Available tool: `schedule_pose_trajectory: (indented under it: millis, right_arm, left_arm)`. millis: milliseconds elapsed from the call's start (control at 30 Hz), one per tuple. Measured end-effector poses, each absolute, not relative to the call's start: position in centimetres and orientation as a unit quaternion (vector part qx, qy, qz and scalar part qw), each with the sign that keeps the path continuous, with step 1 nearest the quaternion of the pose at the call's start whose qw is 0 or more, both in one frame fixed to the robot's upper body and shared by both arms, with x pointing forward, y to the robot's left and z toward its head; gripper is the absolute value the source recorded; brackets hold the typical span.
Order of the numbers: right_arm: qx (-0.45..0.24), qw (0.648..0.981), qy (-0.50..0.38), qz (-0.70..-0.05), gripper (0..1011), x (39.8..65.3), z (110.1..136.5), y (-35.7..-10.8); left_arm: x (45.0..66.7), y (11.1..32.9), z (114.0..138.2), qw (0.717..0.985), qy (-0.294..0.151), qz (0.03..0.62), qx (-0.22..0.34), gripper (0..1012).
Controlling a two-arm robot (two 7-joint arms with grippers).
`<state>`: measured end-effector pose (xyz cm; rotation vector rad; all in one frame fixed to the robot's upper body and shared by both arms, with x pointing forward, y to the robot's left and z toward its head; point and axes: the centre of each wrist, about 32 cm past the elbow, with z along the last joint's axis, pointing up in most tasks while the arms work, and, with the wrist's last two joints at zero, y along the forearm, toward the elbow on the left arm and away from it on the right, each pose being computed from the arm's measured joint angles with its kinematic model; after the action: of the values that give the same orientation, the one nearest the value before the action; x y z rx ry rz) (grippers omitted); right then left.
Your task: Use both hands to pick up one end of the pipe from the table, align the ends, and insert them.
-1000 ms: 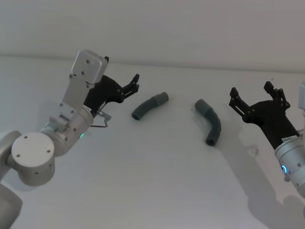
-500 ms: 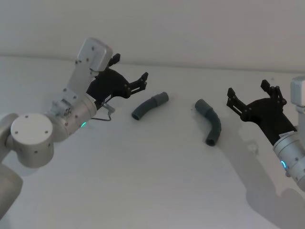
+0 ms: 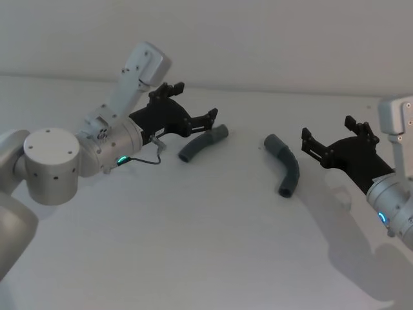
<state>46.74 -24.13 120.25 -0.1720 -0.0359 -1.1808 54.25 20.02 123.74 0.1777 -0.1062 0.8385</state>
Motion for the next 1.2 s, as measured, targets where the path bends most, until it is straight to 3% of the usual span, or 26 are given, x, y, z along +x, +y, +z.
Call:
schedule_pose_trajectory:
  millis: [533,1200]
  right_arm:
    - [-0.107,0.841,0.003,-0.53,1000,47.6,121.1,-23.3]
    - [-0.145,0.851,0.029,-0.504,1000,48.8,121.4,-23.2]
  left_arm:
    - [55.7,18.7,123.1,0.911,-0.009,0.39,0.131,1000]
    - [56.7,18.1,122.3,0.908,-0.004,0.382,0.173,1000]
